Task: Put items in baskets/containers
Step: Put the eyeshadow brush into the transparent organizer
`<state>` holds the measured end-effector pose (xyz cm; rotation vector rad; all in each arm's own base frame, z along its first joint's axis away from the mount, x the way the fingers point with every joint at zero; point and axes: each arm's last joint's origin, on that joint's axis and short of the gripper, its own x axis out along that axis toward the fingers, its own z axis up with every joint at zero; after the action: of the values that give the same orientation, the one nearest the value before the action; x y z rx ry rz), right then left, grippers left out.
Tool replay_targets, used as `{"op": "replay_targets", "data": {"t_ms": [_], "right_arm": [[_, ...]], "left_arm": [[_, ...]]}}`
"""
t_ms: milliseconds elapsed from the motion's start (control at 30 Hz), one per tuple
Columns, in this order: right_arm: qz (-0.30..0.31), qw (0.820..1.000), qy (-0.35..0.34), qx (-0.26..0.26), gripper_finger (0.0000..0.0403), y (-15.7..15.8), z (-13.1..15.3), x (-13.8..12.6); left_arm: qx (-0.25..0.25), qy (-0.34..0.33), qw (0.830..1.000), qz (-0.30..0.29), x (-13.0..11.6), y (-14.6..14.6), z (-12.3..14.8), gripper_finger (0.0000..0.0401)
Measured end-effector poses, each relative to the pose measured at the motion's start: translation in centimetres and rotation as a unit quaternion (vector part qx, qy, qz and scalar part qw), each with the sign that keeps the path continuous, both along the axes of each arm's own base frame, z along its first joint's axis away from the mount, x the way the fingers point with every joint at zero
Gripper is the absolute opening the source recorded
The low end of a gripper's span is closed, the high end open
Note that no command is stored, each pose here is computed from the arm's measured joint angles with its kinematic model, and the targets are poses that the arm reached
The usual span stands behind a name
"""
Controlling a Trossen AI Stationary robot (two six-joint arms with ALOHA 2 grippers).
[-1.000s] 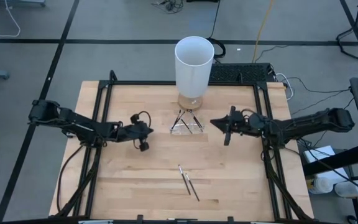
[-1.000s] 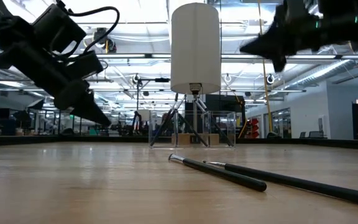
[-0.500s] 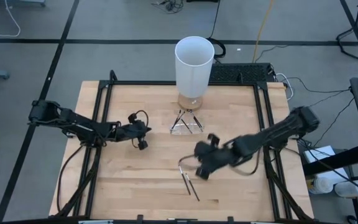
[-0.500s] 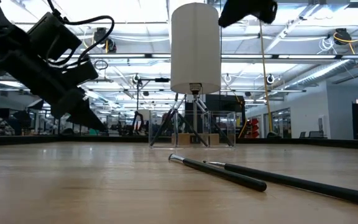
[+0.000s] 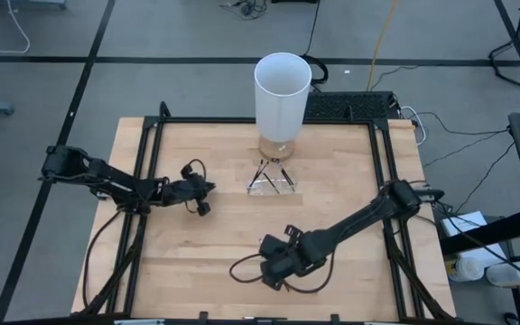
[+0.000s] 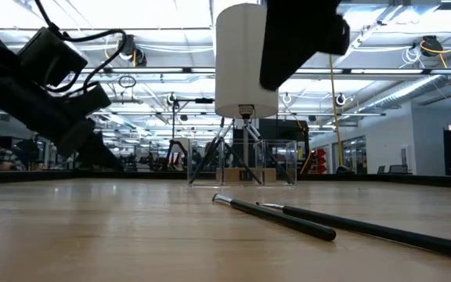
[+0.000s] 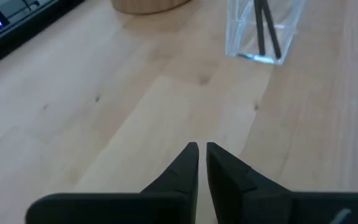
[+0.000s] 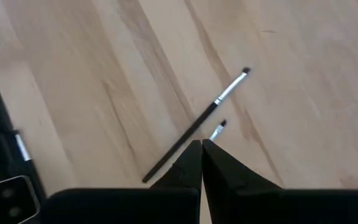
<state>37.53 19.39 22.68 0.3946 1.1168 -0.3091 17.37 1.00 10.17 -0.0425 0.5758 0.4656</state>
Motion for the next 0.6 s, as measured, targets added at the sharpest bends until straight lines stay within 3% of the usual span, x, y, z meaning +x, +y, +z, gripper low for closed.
{"op": "replay_targets", "data": {"t_ms": [267,600], "right_arm": [[0.016,1.000,0.013,-0.015,0.0012,0.0,-2.4,1.2],[-0.060,0.998,0.016,0.006,0.0122,-1.3,-3.8,2.2]], "left_arm": [[0.016,0.003,1.000,-0.010,0.1,0.0,0.1,0.0042],[-0.010,0.001,1.000,-0.015,0.0,-0.1,0.0,0.0042]]}}
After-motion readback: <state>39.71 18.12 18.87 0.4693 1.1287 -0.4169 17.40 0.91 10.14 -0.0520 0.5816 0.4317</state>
